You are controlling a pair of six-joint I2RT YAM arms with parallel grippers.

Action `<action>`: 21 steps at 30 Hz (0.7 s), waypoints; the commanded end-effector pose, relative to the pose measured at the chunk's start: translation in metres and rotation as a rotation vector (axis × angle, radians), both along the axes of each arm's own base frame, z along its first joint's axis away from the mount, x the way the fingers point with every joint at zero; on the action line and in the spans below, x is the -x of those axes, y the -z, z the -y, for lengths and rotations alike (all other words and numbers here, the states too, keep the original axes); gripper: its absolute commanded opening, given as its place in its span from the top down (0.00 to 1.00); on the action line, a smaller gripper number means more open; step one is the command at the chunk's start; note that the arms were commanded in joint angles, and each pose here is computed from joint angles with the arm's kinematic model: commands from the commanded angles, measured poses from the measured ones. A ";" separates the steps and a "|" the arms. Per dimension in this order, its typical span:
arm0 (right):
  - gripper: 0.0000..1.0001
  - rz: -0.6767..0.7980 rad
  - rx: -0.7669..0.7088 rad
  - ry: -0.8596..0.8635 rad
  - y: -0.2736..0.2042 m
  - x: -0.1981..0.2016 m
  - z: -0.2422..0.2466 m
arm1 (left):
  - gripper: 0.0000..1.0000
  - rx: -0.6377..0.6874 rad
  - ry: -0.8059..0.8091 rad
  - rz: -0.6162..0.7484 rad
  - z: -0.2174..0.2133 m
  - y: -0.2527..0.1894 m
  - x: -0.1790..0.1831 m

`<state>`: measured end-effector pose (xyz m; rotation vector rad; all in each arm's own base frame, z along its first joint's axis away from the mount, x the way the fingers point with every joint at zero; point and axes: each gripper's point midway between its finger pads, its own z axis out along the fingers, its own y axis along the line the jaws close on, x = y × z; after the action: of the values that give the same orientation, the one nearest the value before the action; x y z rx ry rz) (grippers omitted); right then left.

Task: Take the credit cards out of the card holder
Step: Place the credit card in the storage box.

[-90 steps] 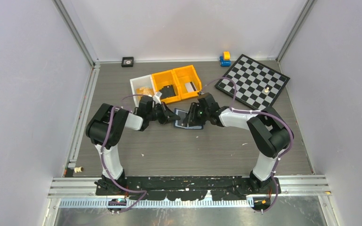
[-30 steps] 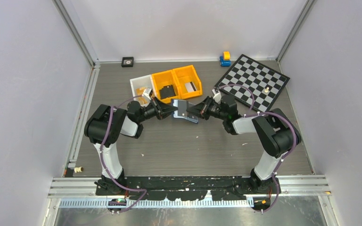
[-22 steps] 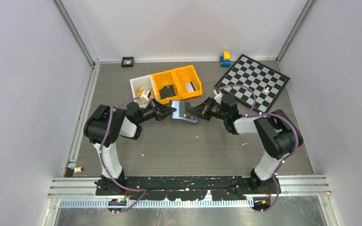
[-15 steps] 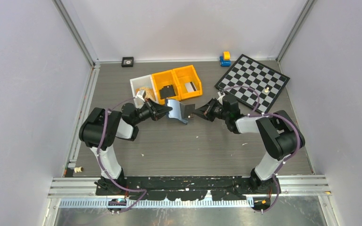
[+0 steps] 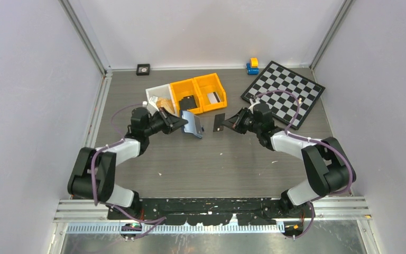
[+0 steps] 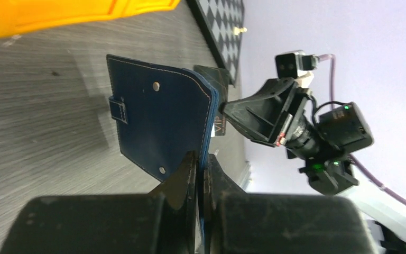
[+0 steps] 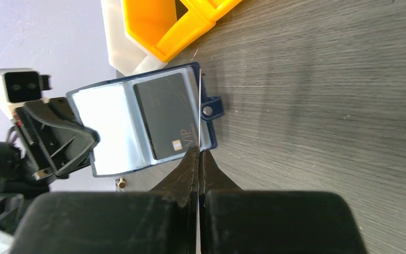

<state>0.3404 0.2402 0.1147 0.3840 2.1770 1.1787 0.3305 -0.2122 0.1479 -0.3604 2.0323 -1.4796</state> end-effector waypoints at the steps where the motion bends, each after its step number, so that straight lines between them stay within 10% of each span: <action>1: 0.99 0.100 0.052 0.013 -0.023 -0.011 0.005 | 1.00 -0.216 -0.051 0.066 -0.018 -0.004 -0.003; 21: 0.99 0.107 0.065 -0.023 -0.023 -0.008 -0.001 | 1.00 -0.436 0.070 -0.066 0.008 0.060 -0.004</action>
<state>0.3397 0.2340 0.1098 0.3301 2.2107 1.0935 0.3268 -0.2101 0.0856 -0.2260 2.3636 -1.0435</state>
